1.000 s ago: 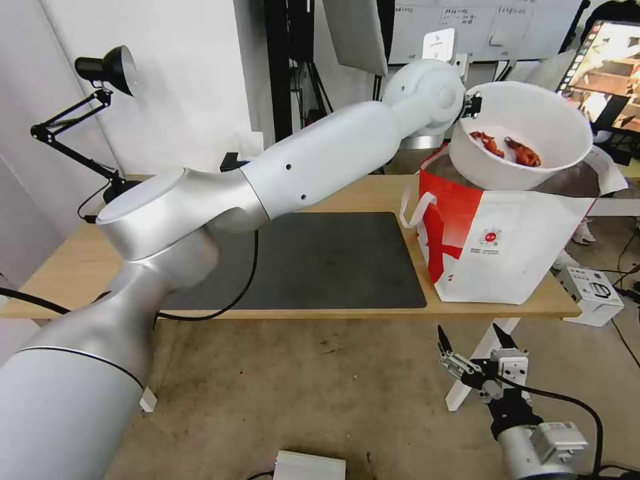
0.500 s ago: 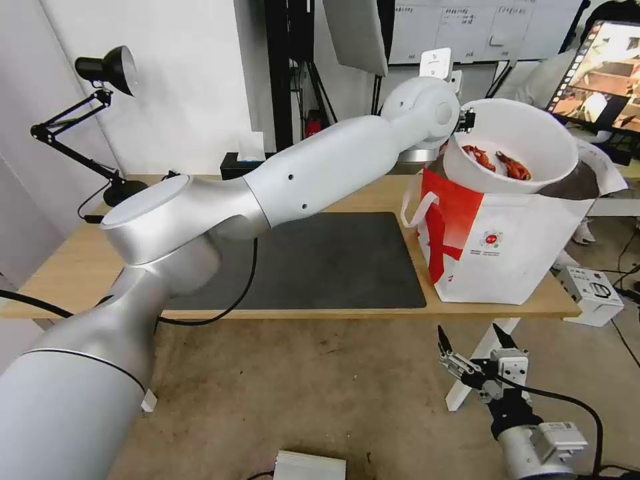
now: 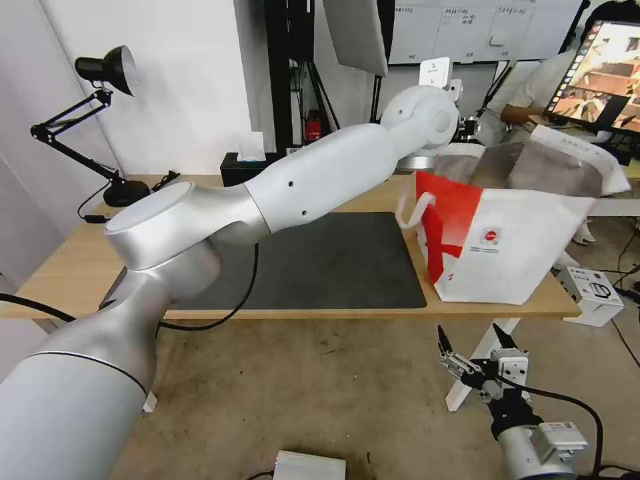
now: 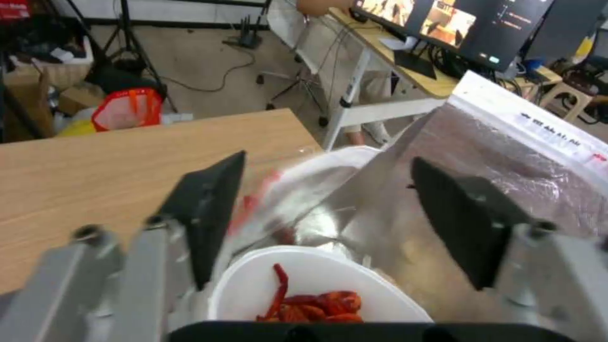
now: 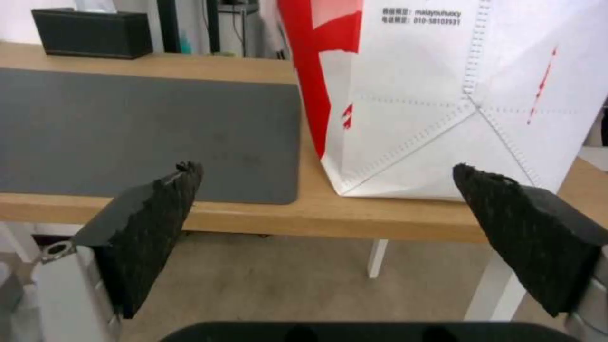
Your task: Pick up the trash from the table and place it into the takeout bag.
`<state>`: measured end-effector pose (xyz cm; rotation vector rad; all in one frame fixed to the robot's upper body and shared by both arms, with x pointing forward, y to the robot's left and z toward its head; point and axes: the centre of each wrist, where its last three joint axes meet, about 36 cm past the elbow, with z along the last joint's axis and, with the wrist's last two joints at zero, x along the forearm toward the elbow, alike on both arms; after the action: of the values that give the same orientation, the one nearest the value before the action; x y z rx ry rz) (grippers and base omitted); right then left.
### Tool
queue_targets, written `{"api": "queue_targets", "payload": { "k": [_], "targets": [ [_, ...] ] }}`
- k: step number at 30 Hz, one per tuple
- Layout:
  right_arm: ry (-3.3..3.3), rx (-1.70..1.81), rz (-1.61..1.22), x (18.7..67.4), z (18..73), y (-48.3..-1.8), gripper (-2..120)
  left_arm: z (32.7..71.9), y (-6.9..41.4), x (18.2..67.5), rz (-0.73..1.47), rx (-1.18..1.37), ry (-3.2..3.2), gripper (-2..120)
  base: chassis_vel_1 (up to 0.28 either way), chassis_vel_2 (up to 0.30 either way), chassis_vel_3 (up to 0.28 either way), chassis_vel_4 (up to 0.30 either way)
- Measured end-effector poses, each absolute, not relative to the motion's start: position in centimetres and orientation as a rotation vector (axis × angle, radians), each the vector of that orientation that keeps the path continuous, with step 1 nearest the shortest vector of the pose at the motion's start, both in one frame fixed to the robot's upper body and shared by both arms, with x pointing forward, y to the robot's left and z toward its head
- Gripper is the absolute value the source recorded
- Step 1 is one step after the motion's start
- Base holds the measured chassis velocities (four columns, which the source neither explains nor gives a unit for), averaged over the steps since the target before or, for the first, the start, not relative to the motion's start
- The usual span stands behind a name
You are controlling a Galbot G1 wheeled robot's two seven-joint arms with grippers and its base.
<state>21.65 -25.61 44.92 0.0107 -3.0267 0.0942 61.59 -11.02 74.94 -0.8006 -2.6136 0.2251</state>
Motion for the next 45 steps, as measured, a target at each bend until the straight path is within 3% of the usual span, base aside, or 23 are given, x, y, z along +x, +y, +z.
{"api": "queue_targets", "payload": {
  "k": [7,19,36,45],
  "targets": [
    [-3.027,0.011,0.094,21.6,44.9,-25.6,100,74.7,-10.9,61.5,0.240,-0.809,-2.610,99,0.000,0.000,0.000,0.000],
    [-3.027,0.011,0.094,21.6,44.9,-25.6,100,75.1,-9.4,61.7,0.237,-0.880,-2.630,100,0.000,0.000,0.000,0.000],
    [-3.027,0.011,0.094,21.6,44.9,-25.6,100,71.0,3.0,63.1,0.001,-0.961,-2.859,100,0.000,0.000,0.000,0.000],
    [-3.027,0.010,0.094,21.6,44.9,-25.6,100,65.2,10.9,62.0,-0.101,-1.001,-2.919,100,0.000,0.000,0.000,0.000]
  ]
}}
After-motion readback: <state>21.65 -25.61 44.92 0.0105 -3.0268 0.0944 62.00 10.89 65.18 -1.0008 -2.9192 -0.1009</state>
